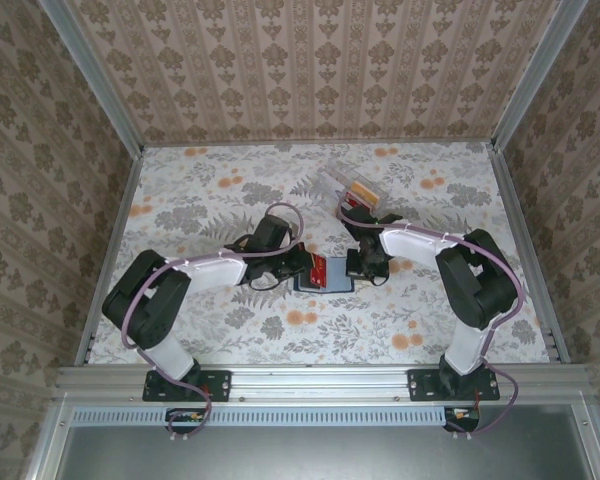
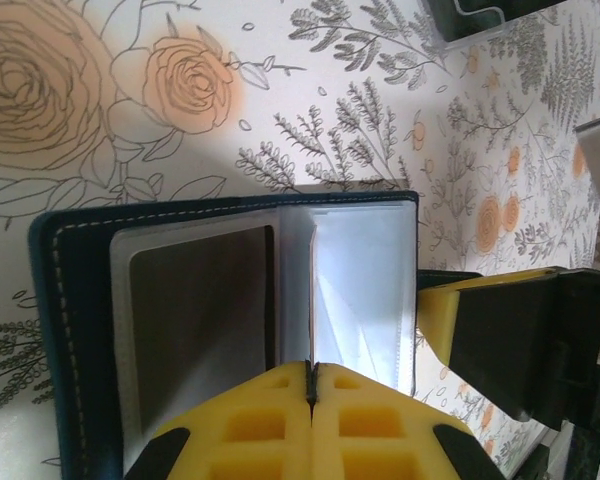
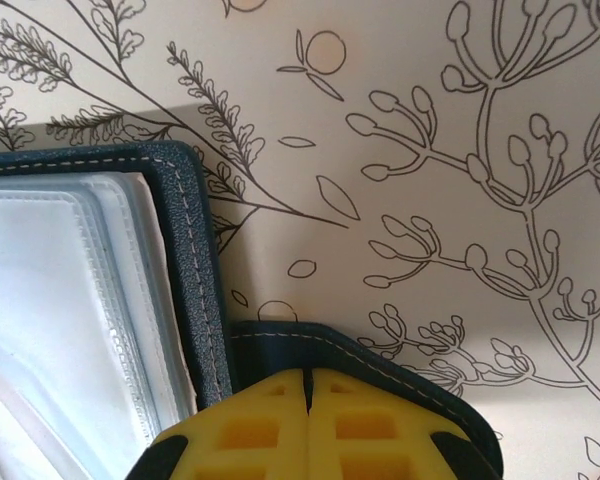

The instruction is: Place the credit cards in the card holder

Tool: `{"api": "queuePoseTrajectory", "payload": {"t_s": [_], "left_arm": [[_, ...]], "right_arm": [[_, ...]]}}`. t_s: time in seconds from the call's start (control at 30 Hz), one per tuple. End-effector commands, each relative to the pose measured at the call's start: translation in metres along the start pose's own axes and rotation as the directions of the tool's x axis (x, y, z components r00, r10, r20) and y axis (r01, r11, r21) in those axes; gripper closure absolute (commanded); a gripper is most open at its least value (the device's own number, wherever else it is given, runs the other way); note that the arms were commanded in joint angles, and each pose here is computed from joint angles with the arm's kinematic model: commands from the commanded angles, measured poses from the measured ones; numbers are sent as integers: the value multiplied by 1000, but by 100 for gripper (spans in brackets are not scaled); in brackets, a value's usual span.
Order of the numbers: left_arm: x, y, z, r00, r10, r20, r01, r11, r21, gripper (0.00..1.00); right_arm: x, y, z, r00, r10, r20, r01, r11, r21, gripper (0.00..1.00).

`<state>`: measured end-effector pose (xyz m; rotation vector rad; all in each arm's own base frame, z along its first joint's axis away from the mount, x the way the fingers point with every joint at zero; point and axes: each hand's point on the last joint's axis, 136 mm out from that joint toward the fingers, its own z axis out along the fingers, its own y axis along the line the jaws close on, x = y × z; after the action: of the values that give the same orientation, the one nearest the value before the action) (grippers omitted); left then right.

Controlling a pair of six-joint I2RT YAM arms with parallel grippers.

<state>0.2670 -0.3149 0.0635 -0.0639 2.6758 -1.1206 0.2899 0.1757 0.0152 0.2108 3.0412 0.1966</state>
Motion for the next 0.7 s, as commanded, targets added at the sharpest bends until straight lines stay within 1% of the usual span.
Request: {"api": "queuePoseTrajectory", "payload": {"t_s": [0.0, 0.07, 0.23, 0.37, 0.47, 0.67], "left_arm": [[6, 8, 3, 1000, -31, 3, 31, 999, -18, 100], [7, 8, 3, 999, -38, 10, 38, 999, -21, 100], [13, 17, 9, 996, -91, -12, 90, 995, -52, 100], [14, 19, 16, 993, -118, -8, 117, 992, -37, 100], [12, 12, 19, 994, -111, -6, 111, 994, -8, 100], [15, 6, 25, 995, -91, -28, 91, 996, 7, 100]], "right_arm": [[12, -11, 13, 999, 11, -40, -10, 1000, 27, 100], [14, -12, 15, 999, 14, -42, -12, 1000, 28, 100], [16, -12, 17, 999, 18, -45, -17, 1000, 21, 100], [17, -11, 18, 999, 17, -50, -17, 1000, 13, 100], [18, -10, 19, 999, 16, -52, -15, 1000, 4, 100], [19, -8, 22, 998, 16, -62, -16, 1000, -10, 100]]}}
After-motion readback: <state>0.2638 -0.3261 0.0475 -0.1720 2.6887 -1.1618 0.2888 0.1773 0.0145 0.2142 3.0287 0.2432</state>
